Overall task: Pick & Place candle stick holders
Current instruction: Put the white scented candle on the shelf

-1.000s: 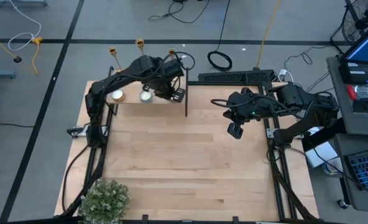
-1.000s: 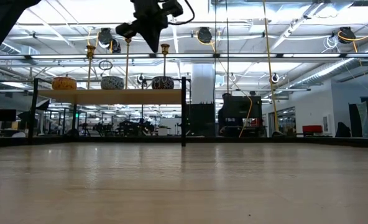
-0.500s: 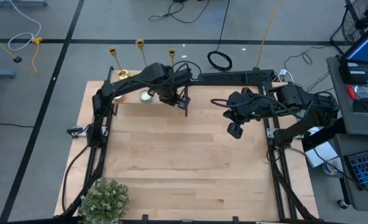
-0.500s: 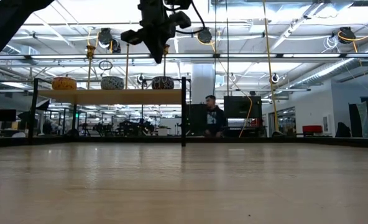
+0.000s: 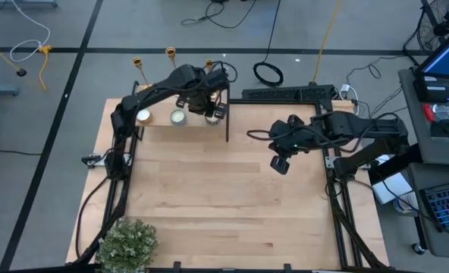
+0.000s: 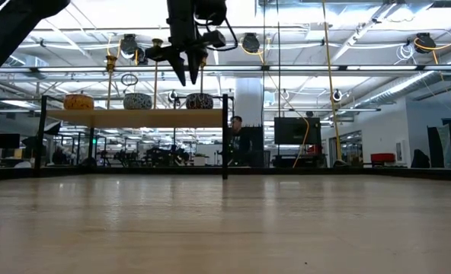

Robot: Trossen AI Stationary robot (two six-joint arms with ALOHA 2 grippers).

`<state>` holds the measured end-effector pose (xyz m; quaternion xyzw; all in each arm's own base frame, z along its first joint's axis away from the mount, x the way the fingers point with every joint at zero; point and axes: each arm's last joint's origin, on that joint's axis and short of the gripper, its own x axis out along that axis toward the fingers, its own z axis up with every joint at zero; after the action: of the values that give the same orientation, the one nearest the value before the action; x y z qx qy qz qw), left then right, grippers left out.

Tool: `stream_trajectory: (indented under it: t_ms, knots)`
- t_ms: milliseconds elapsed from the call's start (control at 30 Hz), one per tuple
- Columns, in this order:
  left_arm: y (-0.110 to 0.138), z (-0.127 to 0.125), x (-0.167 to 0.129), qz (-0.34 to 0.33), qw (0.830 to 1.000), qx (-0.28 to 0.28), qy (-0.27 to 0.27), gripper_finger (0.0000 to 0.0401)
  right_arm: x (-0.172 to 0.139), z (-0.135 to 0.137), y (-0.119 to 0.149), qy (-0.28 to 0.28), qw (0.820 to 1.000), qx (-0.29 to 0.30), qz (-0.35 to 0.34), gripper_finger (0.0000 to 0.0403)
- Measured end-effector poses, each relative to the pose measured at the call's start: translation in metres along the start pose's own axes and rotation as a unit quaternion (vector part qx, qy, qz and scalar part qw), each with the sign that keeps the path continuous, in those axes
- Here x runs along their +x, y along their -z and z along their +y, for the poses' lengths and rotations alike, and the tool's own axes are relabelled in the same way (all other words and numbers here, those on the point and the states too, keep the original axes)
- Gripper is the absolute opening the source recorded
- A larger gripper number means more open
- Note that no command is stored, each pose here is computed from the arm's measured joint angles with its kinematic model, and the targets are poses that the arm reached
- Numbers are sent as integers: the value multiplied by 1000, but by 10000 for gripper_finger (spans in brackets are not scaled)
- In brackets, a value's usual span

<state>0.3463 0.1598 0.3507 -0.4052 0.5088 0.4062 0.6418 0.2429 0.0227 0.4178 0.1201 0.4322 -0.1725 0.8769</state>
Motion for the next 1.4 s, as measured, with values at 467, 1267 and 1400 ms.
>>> stream_trajectory:
  t_ms: [467, 1267, 1400]
  knots:
    - [-9, 2, 11, 6, 1000, -2, -8, 113, -2, 0, -1, -16, 1000, 6, -16, 18]
    - [-13, 7, 11, 4, 1000, -1, -15, 113, -11, 11, -22, -73, 987, -22, -138, 18]
    - [-14, 8, 11, 3, 1000, 0, -16, 113, -10, 11, -21, -71, 988, -23, -135, 18]
